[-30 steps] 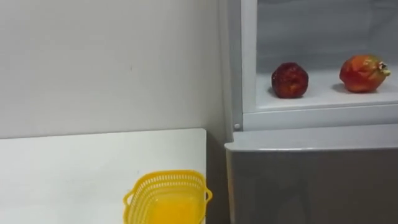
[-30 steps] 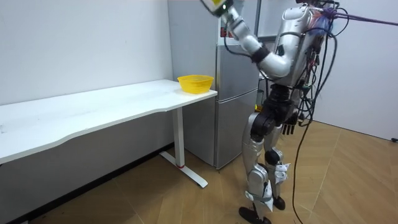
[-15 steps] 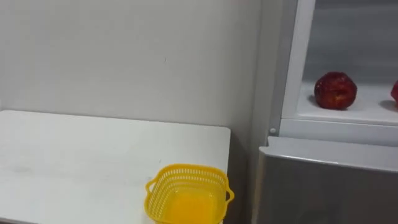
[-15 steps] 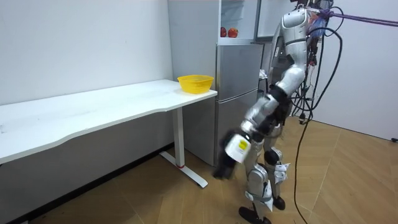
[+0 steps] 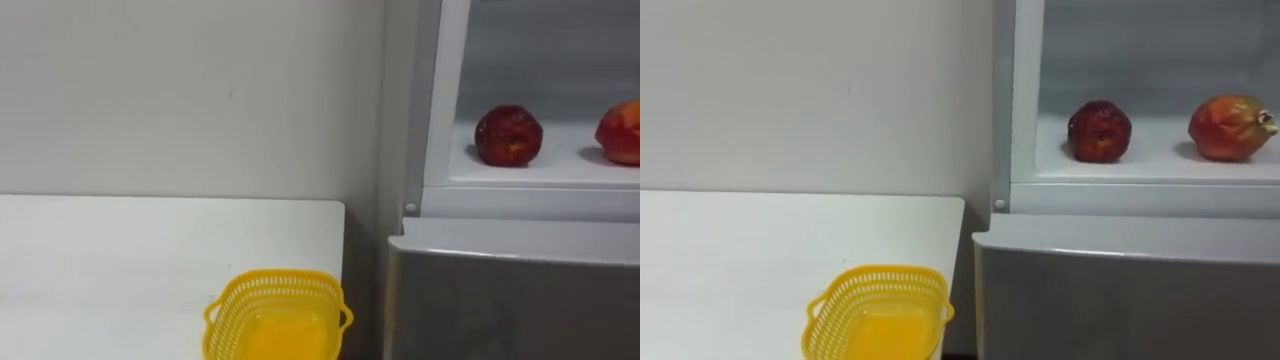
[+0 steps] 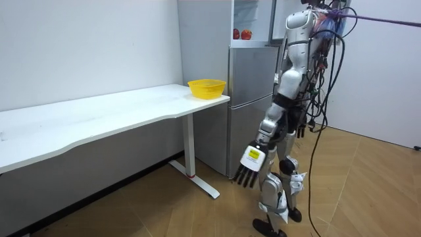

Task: Retrieve from the upper fridge

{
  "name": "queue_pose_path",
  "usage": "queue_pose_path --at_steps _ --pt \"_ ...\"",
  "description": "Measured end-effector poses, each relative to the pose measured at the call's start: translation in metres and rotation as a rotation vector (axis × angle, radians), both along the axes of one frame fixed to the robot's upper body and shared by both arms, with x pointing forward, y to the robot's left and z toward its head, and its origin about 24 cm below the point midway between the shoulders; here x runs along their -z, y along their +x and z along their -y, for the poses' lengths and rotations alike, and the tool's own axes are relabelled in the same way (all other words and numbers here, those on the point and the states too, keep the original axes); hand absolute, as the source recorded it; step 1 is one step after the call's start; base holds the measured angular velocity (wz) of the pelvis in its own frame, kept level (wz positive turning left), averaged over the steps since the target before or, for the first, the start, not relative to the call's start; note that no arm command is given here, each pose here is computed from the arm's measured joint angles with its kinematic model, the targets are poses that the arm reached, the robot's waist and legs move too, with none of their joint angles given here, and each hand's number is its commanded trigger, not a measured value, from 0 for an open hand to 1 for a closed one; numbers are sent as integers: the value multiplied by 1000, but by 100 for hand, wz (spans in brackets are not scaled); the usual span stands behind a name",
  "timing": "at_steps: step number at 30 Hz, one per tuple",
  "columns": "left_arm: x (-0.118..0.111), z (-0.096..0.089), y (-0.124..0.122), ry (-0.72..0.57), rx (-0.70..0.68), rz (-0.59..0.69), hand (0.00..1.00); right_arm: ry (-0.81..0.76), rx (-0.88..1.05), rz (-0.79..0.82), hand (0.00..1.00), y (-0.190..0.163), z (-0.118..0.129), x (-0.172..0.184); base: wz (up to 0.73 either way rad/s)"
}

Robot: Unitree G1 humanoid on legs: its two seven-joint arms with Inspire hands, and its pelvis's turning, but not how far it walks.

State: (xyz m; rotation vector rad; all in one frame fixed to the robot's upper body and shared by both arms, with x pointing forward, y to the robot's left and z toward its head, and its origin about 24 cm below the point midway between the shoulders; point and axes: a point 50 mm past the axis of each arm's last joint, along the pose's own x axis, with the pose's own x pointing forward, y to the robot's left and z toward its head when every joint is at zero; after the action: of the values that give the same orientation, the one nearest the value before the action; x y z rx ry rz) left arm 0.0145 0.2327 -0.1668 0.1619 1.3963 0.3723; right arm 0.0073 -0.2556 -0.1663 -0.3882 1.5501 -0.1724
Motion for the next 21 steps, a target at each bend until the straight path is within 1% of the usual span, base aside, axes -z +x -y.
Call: queue_pose_path --at_steps 2,3,6,10,14,17,19,20,21 --pt "0 1 5 -12 22 11 0 3 31 15 0 0 -3 1 -19" --pt "0 1 12 -18 36 24 0 6 68 35 0 2 -4 1 -22" --pt "0 0 20 -36 65 35 0 -2 153 123 0 13 -4 -1 -23" --pt "0 3 21 -90 -60 74 0 0 246 284 0 35 -10 -5 -28" --pt "0 4 22 -118 -63 98 0 -7 200 448 0 61 -12 -17 -5" --pt "0 6 23 -147 -122 134 0 -36 156 596 0 85 -10 -35 -9" --pt "1 6 19 -160 -170 131 0 -65 115 761 0 109 -9 -61 -15" --pt "1 5 18 -161 -177 132 0 -76 106 798 0 114 -9 -67 0" --pt "1 5 16 -163 -189 132 0 -102 81 875 0 124 -9 -79 4"
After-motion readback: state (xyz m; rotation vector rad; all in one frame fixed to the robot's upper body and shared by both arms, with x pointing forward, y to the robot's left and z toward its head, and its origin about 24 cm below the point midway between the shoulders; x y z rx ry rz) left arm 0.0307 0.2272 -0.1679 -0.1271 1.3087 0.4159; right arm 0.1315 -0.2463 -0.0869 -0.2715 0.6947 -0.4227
